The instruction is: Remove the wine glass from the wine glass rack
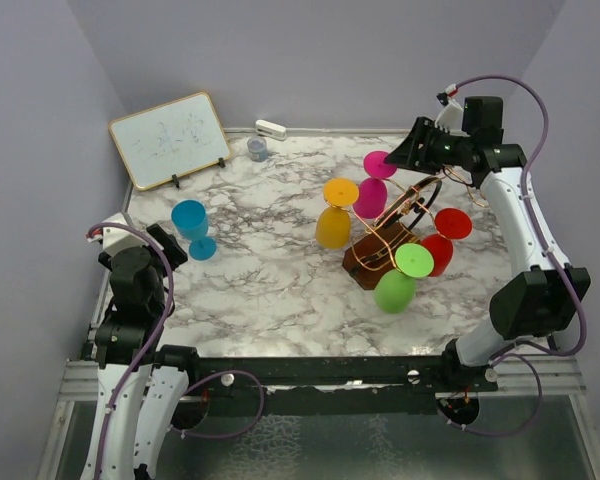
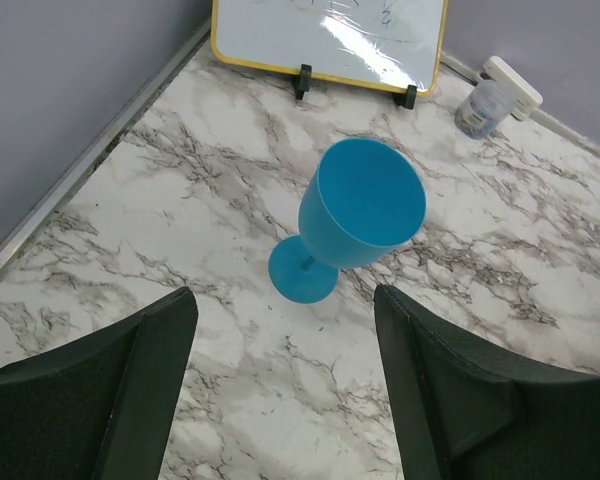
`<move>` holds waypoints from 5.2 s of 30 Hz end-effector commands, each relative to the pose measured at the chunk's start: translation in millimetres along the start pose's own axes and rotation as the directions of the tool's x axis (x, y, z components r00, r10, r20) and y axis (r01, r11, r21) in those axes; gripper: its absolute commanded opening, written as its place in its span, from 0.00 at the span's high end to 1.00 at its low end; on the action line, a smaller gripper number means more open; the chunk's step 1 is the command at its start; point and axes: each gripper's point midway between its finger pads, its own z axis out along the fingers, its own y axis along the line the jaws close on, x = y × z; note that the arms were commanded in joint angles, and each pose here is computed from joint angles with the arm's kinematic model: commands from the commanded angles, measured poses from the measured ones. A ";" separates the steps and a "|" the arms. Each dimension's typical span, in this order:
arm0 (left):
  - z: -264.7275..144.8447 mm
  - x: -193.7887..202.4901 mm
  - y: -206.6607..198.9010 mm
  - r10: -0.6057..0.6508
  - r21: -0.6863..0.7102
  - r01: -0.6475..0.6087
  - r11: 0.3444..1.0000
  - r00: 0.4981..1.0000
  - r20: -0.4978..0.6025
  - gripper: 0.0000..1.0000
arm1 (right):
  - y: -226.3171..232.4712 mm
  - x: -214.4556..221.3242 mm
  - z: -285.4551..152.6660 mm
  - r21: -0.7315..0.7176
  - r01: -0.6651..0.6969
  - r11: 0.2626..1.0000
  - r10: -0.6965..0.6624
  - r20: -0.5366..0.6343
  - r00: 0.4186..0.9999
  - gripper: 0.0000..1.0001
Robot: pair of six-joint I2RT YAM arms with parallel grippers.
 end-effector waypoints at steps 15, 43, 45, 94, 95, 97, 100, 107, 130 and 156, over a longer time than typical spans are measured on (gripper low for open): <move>0.5 2.8 -2.9 0.008 0.020 -0.008 1.000 1.000 -0.001 0.26 | 5.8 -1.6 11.2 -0.083 -0.008 0.997 0.007 -0.012 1.000 0.75; 1.5 4.2 -2.3 0.009 0.015 -0.009 1.000 1.000 -0.007 0.26 | 49.4 -14.2 -1.2 -0.279 -0.120 0.953 0.135 0.035 0.990 0.99; 1.5 4.3 -2.4 0.010 0.016 -0.009 1.000 1.000 -0.007 0.26 | 50.6 -14.2 -1.5 -0.286 -0.126 0.950 0.142 0.036 0.989 0.99; 1.1 5.1 -5.5 0.008 0.033 -0.008 0.999 1.000 -0.007 0.26 | 69.5 -79.9 -13.9 -0.330 0.073 0.941 0.028 0.293 0.956 0.99; 1.2 5.0 -5.5 0.008 0.034 -0.008 0.999 1.000 -0.007 0.26 | 76.1 -83.9 -16.4 -0.348 0.113 0.930 0.000 0.309 0.951 0.99; 1.1 5.0 -6.3 0.008 0.038 -0.007 0.999 1.000 -0.007 0.26 | 96.2 -91.0 -25.5 -0.369 0.211 0.905 -0.072 0.356 0.932 0.99; 1.5 5.4 -6.9 0.008 0.040 -0.008 0.999 1.000 -0.010 0.26 | 147.0 -88.6 -41.5 -0.352 0.411 0.841 -0.230 0.454 0.861 0.99; 3.2 5.8 -7.8 0.010 0.040 -0.010 0.999 1.000 -0.016 0.26 | 306.5 20.2 -68.2 -0.184 0.805 0.564 -0.560 0.631 0.537 0.99; -93.0 -15.5 -122.8 0.093 0.534 0.164 0.829 0.901 -0.423 0.21 | 201.1 313.3 -38.5 0.479 0.641 -0.600 -0.703 0.066 -0.708 0.99; -134.5 32.3 -139.0 0.219 0.678 0.272 0.683 0.809 -0.545 0.22 | 197.5 380.0 -3.9 0.410 0.487 -0.771 -0.527 0.019 -0.850 0.99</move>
